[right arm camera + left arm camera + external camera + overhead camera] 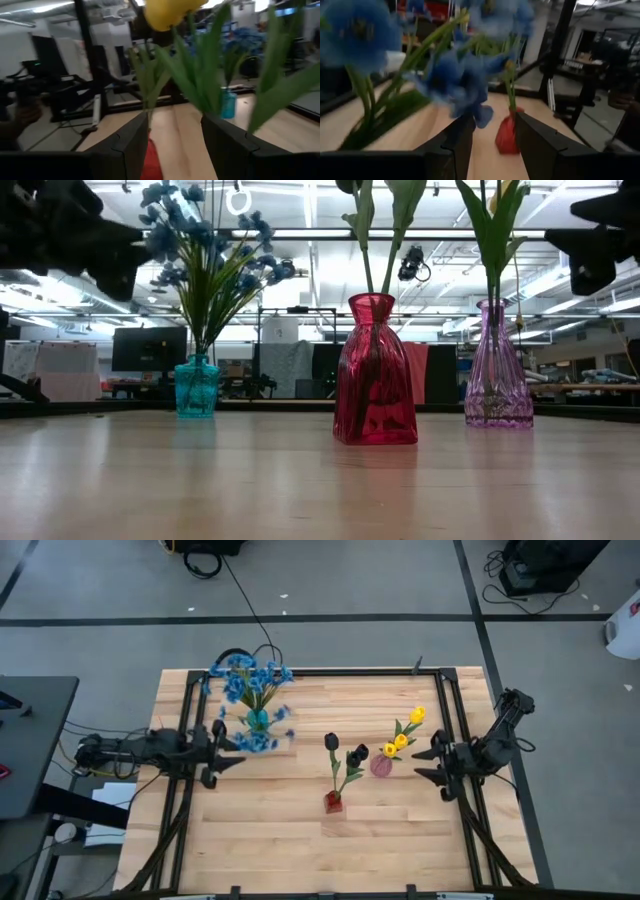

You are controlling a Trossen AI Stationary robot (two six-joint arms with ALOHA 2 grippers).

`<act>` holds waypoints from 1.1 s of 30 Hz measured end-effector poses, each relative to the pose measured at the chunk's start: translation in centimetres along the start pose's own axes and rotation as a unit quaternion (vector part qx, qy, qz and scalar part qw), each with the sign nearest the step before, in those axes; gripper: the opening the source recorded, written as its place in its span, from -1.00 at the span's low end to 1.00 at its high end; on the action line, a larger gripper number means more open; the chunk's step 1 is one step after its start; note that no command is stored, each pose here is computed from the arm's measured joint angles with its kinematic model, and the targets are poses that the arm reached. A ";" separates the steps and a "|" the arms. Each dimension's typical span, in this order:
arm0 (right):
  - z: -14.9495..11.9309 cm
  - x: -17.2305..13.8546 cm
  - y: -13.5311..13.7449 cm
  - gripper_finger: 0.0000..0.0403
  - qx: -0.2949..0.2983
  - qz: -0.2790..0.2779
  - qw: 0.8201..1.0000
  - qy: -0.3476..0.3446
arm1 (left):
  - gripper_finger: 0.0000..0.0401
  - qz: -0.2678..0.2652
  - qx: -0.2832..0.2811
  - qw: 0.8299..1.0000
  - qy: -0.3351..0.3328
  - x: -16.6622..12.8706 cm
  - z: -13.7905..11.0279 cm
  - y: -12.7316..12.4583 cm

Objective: Sort flowers into vase by color
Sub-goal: Return to Home Position

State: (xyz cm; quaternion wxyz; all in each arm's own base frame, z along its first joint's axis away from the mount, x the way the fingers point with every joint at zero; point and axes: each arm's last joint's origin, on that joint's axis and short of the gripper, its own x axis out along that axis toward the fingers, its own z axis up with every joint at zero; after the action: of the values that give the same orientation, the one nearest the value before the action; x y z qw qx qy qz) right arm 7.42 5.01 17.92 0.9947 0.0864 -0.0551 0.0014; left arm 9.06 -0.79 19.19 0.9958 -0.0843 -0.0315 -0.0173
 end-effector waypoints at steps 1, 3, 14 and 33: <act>0.0 0.0 -0.1 -0.03 0.000 -0.010 1.000 -0.001 | -0.24 0.002 -0.002 1.000 0.009 0.0 -0.2 0.0; 0.0 0.0 -0.2 -0.03 0.000 -0.026 1.000 -0.002 | -0.24 0.005 -0.009 1.000 0.027 0.0 -0.5 0.1; 0.7 0.0 -0.3 -0.03 0.004 -0.057 0.998 -0.025 | -0.24 -0.039 -0.038 0.991 0.122 -0.3 -2.2 0.0; 1.8 -0.1 -0.3 -0.03 0.053 -0.041 0.996 -0.066 | -0.24 -0.044 -0.129 0.988 0.070 -0.7 0.8 -0.4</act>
State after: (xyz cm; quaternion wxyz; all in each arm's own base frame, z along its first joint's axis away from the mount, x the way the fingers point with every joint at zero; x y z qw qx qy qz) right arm 7.10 4.42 19.57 0.9822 0.1410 -0.1173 -0.0419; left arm 8.32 -1.07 20.00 0.9745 -0.2097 0.0368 -0.0713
